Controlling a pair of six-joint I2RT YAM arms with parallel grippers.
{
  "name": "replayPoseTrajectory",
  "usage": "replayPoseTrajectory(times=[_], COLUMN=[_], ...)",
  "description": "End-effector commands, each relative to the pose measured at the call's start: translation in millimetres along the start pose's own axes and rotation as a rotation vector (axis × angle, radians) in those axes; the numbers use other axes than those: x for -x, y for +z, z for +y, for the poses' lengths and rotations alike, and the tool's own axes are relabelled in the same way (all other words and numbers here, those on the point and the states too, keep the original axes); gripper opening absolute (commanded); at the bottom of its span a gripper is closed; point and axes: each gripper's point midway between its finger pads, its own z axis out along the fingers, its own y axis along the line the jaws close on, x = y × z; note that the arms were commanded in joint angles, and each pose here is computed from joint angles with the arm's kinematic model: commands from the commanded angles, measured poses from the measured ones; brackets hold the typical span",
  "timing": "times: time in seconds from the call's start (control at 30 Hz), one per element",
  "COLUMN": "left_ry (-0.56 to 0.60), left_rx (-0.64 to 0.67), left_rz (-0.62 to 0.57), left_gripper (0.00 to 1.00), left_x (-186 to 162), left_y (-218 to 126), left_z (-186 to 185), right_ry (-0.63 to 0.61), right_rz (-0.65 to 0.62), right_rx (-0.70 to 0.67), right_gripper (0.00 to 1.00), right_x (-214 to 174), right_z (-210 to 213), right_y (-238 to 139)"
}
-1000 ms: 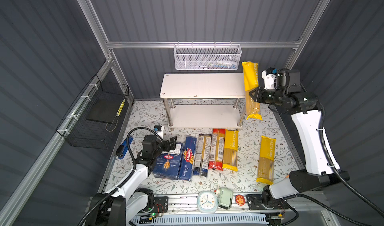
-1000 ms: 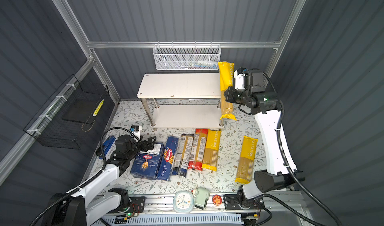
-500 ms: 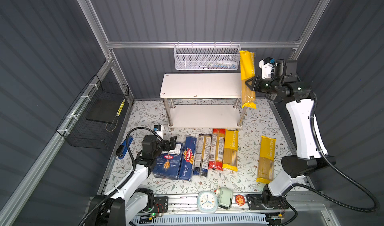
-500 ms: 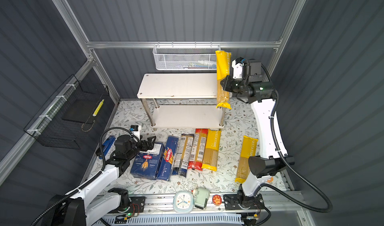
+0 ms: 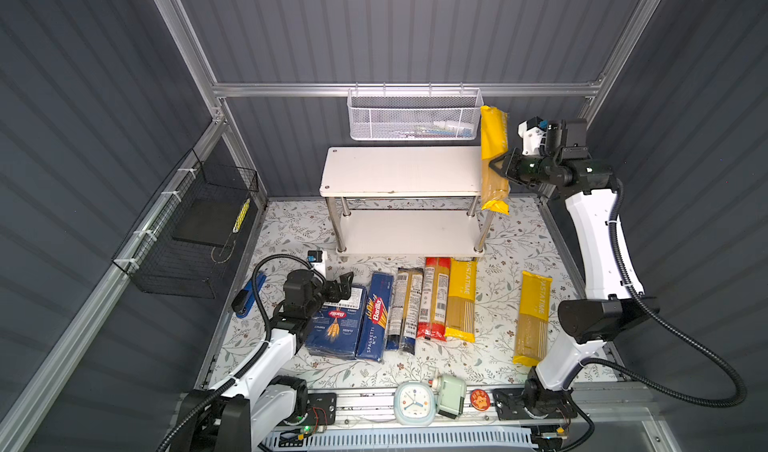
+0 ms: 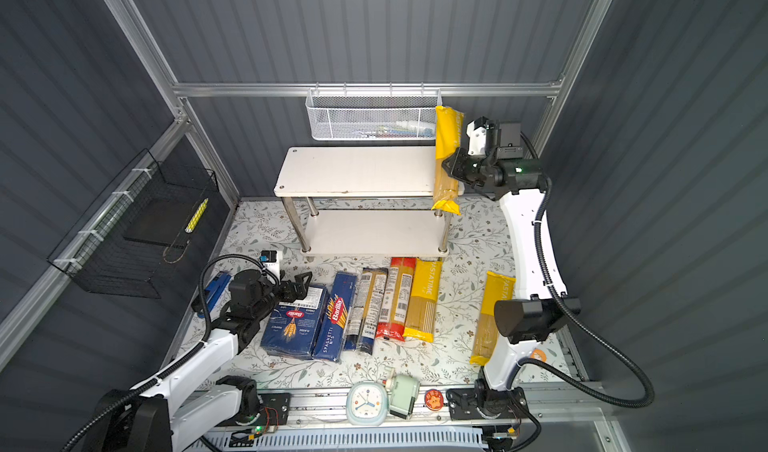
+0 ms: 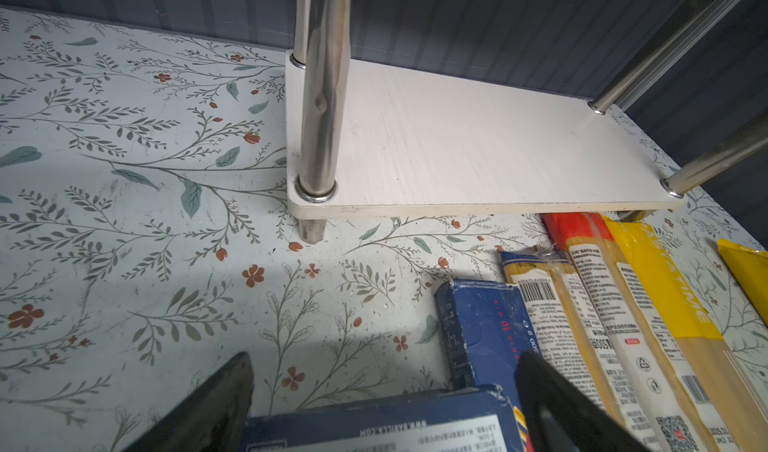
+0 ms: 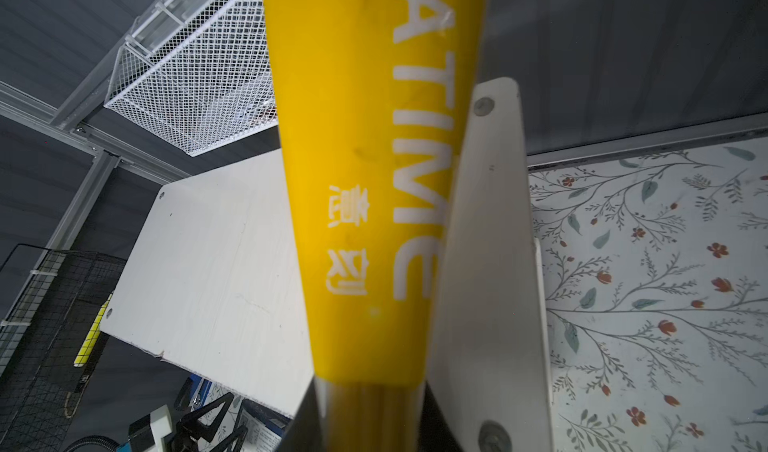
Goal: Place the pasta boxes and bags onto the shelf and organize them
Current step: 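Move the held yellow bag over the upper shelf end with the right gripper, then release the yellow bag onto the upper shelf and withdraw the right gripper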
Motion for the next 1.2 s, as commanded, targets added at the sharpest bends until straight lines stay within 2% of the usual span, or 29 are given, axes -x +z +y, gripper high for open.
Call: replayPoseTrajectory(times=[0.0,0.1,0.17,0.57,0.8,0.97,1.17], left_ry=[-0.002,-0.002,0.000,-0.002,-0.001,-0.003,-0.002], left_rx=[-0.010,-0.015,-0.014,-0.027,-0.022,-0.019,-0.017], left_rz=[0.009,0.006,0.002,-0.001,-0.012,-0.005,-0.010], left_gripper=[0.99,0.99,0.99,0.99,0.99,0.99,0.99], left_x=[-0.3,0.4,0.7,1.2,3.3,1.6,2.4], left_y=[2.8,2.4,1.3,1.1,-1.3,0.0,-1.4], left_z=[-2.1,-3.2,-3.1,-5.5,-5.0,-4.2,-4.1], right_ry=[-0.041,-0.032,-0.027,0.011,0.006,0.012,0.001], right_rz=[-0.146,-0.148,-0.150,-0.139,-0.146,-0.154,-0.155], right_rx=[0.072,0.053,0.038,0.029,0.011,0.005,0.005], right_gripper=[0.00,0.01,0.10,0.15,0.34,0.35,0.40], right_x=[35.4,34.6,35.2,31.2,32.8,35.2,35.5], right_z=[19.8,15.0,10.3,-2.6,-5.7,-6.7,-4.5], right_y=[-14.5,-12.8,-12.4,-8.5,-11.9,-12.8,-17.4])
